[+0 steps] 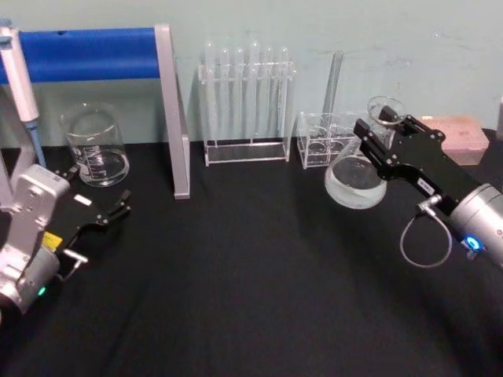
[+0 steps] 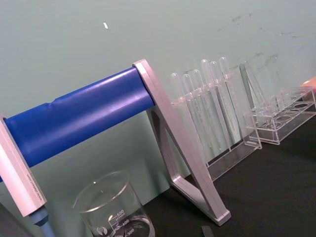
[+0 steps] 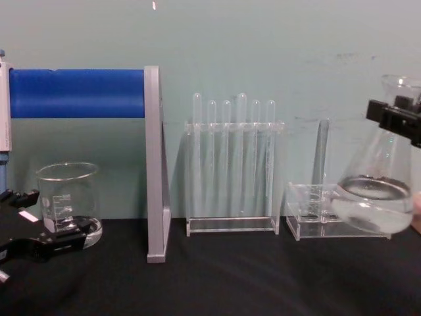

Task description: Grasp the erlenmeyer flask with one hand, shake it three times, then place it back.

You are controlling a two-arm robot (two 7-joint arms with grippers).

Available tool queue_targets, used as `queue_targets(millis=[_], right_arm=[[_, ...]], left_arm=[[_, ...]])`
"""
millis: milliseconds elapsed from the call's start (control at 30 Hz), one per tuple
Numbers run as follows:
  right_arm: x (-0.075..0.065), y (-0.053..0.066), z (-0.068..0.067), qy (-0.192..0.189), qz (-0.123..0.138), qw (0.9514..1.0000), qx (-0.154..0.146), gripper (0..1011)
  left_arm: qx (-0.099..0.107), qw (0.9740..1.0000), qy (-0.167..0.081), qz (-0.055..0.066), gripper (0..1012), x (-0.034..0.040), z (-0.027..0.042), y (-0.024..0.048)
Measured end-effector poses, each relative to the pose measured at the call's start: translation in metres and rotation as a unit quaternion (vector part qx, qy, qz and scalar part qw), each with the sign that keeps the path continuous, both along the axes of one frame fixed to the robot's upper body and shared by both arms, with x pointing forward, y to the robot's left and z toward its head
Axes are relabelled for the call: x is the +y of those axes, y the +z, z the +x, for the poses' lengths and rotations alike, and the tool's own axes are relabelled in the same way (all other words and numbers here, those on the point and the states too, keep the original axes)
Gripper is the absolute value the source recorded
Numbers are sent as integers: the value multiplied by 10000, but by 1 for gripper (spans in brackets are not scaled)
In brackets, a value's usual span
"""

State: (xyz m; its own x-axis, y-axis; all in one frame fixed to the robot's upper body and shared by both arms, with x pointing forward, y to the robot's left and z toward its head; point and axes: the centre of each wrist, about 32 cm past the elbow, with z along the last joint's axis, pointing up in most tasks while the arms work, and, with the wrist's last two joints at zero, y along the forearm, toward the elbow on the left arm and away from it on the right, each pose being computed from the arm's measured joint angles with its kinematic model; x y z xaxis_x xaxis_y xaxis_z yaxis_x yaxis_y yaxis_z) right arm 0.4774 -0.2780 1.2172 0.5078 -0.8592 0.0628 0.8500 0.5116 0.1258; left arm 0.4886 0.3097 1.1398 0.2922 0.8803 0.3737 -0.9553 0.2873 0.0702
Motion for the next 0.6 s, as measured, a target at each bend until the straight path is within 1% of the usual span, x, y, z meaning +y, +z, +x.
queue_targets(millis=[100, 200, 300, 400, 467, 500, 533, 600], right_arm=[[-7, -2, -19, -12, -8, 10000, 0, 453], [6, -6, -33, 63, -14, 10000, 14, 453], [55, -15, -32, 264, -14, 9996, 35, 453], [130, -23, -5, 551, -25, 9985, 51, 453], [199, -28, 24, 791, -41, 9968, 59, 453], [249, -34, 42, 965, -48, 9953, 69, 453], [249, -34, 42, 965, -48, 9953, 69, 453], [326, -39, 71, 1224, -57, 9924, 77, 453]], left_arm=[[0, 10000, 0, 0, 1001, 0, 0, 0], [0, 10000, 0, 0, 1001, 0, 0, 0], [1, 10000, 0, 0, 1001, 0, 0, 0], [0, 10000, 0, 0, 1001, 0, 0, 0], [0, 10000, 0, 0, 1001, 0, 0, 0], [0, 10000, 0, 0, 1001, 0, 0, 0], [0, 10000, 0, 0, 1001, 0, 0, 0], [0, 10000, 0, 0, 1001, 0, 0, 0]])
